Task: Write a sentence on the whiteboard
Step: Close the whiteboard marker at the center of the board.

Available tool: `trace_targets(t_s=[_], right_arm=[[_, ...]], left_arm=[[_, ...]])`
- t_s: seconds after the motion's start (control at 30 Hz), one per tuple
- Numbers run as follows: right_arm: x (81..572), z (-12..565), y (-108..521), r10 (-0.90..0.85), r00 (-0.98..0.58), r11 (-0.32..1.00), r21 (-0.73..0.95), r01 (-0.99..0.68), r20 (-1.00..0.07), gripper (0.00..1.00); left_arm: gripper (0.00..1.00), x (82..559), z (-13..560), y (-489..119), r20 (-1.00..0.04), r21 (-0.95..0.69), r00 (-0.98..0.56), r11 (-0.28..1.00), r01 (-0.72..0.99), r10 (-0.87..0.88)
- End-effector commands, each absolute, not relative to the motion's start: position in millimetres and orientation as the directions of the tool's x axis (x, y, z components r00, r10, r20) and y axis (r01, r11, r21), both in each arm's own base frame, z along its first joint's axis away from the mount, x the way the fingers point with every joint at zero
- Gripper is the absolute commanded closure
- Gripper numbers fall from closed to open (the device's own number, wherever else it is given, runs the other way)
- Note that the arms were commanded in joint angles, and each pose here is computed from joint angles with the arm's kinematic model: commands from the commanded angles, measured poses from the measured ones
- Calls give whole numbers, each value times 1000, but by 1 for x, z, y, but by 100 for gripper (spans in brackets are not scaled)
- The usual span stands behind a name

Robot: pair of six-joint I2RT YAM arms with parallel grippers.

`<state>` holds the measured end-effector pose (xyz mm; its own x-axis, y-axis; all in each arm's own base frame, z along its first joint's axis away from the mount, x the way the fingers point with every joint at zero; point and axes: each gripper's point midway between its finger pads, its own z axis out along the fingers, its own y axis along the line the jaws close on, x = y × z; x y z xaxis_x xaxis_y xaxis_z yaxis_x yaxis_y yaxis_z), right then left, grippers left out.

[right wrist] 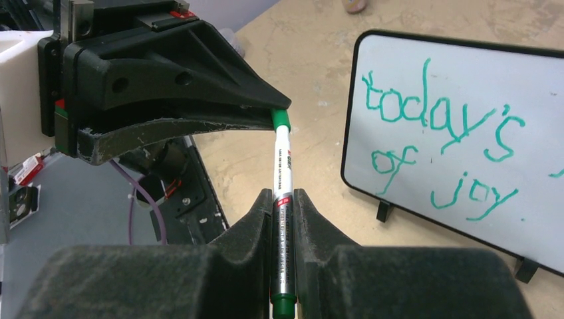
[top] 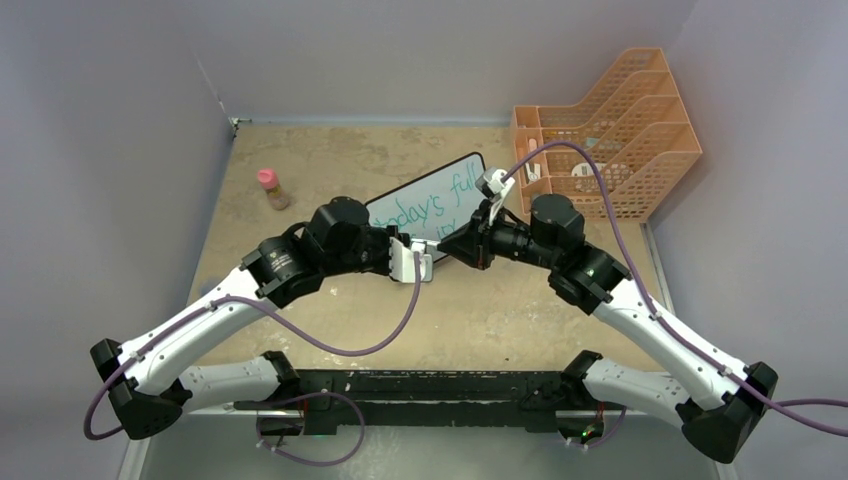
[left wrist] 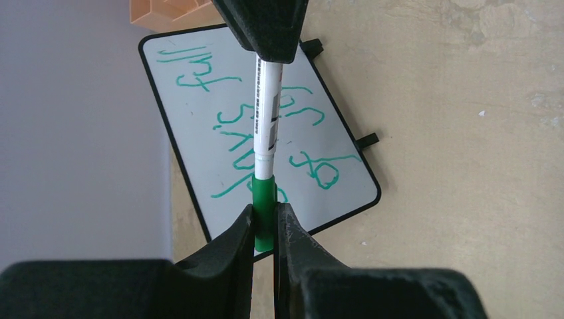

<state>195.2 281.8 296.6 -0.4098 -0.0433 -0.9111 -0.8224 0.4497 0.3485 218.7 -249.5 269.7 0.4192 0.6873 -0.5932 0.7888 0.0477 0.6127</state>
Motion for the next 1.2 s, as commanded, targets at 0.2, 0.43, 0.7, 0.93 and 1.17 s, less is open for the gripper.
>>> trace_targets(t_s=[0.2, 0.43, 0.7, 0.93, 1.17], right_arm=[[212, 320, 294, 95, -248, 418, 264, -869, -964, 100], [227, 327, 302, 216, -149, 414, 229, -881, -965, 100], [236, 321, 304, 290, -48, 418, 172, -892, -956, 100], [247, 315, 305, 300, 1, 454, 142, -880, -954, 100], [258, 313, 299, 320, 61, 511, 118, -852, -946, 100]], left_arm=[[100, 228, 326, -266, -480, 748, 601, -59, 661, 640], [100, 229, 332, -273, -395, 785, 646, -126, 607, 653], [91, 235, 341, -271, -346, 828, 662, -116, 549, 665], [61, 238, 351, -260, -354, 841, 628, -57, 538, 693], [50, 248, 379, -251, -524, 807, 499, 215, 551, 690]])
